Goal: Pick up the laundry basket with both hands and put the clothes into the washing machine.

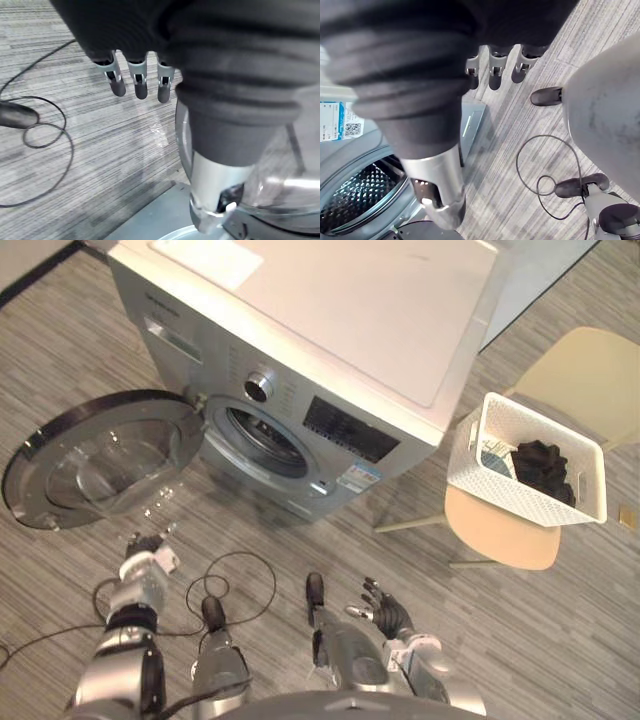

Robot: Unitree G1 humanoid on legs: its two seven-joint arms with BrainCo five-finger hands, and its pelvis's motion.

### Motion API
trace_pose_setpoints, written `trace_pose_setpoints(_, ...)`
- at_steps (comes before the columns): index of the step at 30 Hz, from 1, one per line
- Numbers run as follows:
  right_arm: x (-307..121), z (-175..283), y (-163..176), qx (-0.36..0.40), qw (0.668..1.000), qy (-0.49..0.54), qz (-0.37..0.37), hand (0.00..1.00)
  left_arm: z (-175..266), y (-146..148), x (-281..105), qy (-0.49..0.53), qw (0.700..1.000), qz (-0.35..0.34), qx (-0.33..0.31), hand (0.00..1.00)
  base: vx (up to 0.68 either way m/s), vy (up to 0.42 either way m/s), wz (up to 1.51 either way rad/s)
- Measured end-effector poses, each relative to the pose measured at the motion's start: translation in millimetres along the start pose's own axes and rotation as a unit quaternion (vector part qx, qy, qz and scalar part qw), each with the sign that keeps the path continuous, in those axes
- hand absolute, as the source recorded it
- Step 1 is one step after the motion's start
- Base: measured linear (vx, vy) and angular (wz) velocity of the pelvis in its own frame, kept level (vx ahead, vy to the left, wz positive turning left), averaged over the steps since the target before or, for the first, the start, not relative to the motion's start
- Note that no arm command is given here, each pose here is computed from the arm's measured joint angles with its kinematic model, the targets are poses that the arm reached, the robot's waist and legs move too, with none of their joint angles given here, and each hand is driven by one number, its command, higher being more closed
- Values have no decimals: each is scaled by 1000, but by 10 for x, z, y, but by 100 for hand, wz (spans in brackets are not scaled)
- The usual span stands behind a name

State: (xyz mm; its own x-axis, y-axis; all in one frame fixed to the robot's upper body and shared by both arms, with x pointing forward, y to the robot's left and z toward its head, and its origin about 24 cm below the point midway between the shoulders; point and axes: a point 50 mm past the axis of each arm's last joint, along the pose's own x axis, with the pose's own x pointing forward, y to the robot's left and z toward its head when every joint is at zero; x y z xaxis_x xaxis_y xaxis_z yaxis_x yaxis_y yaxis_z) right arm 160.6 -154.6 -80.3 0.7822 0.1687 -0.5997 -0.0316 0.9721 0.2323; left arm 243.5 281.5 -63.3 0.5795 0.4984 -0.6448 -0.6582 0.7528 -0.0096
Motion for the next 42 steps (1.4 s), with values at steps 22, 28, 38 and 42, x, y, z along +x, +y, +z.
trace_pose_setpoints(22,-521,-1094,-1127,146,901,247,-324,0,-2299,877,-991,351,931,47,95,0,-10,19,7)
trace_pose_setpoints(28,-479,-1129,-967,180,903,229,-316,0,-2201,785,-903,327,938,33,110,0,-5,84,-77)
trace_pose_setpoints(38,-284,-1012,-745,181,920,195,-289,0,-1648,419,-534,205,972,-3,118,0,42,-50,-163)
trace_pose_setpoints(42,-330,-1035,-869,191,908,205,-310,0,-1742,152,-583,224,966,-42,125,0,19,-144,-94)
